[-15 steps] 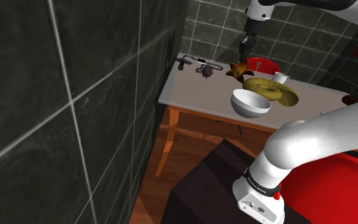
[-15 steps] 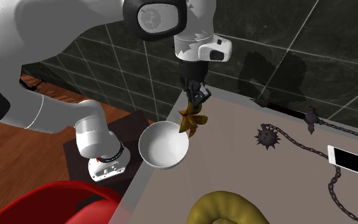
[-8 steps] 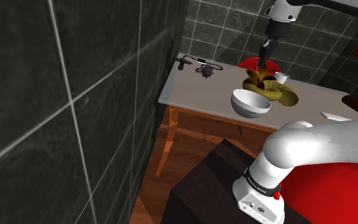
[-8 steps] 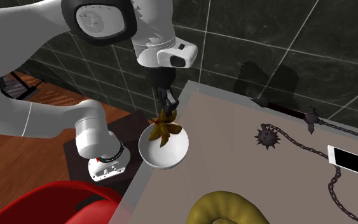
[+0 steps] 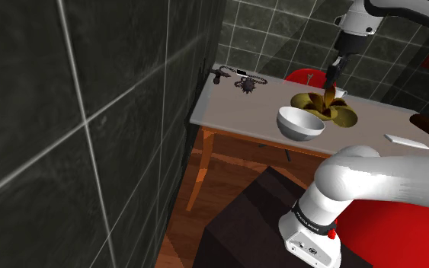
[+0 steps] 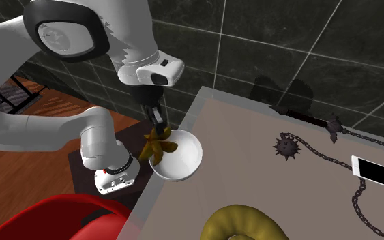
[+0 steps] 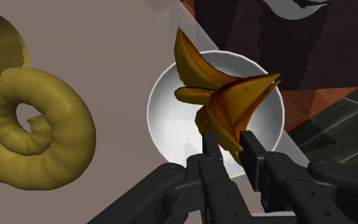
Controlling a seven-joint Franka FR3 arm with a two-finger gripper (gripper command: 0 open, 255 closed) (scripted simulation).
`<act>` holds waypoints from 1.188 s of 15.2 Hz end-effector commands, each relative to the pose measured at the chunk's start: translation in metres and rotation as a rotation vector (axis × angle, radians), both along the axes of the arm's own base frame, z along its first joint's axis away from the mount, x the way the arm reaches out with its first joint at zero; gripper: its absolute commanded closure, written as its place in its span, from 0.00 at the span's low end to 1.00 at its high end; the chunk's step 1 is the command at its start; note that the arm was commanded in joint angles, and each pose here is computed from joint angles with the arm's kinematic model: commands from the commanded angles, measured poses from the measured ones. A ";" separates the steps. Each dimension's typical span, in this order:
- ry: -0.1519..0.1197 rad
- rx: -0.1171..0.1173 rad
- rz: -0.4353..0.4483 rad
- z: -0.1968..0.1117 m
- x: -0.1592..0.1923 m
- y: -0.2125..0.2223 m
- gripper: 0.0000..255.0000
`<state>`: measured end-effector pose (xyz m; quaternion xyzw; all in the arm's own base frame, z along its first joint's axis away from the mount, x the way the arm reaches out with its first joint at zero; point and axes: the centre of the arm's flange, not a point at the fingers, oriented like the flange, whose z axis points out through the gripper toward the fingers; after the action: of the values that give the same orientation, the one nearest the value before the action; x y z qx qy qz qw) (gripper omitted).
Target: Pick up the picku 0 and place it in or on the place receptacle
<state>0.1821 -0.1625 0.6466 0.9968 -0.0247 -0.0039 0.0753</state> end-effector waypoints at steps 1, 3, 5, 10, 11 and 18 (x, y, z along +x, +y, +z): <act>0.000 0.000 0.000 -0.010 0.000 -0.001 1.00; 0.000 0.000 0.000 -0.021 0.000 -0.001 1.00; 0.000 0.000 0.000 -0.031 0.000 -0.001 1.00; 0.000 0.000 0.000 -0.058 0.000 -0.001 1.00; 0.000 0.000 0.000 -0.063 0.000 -0.001 1.00; 0.000 0.000 0.000 -0.081 0.000 -0.001 1.00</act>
<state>0.1824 -0.1625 0.5673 0.9968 -0.0243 -0.0019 0.0758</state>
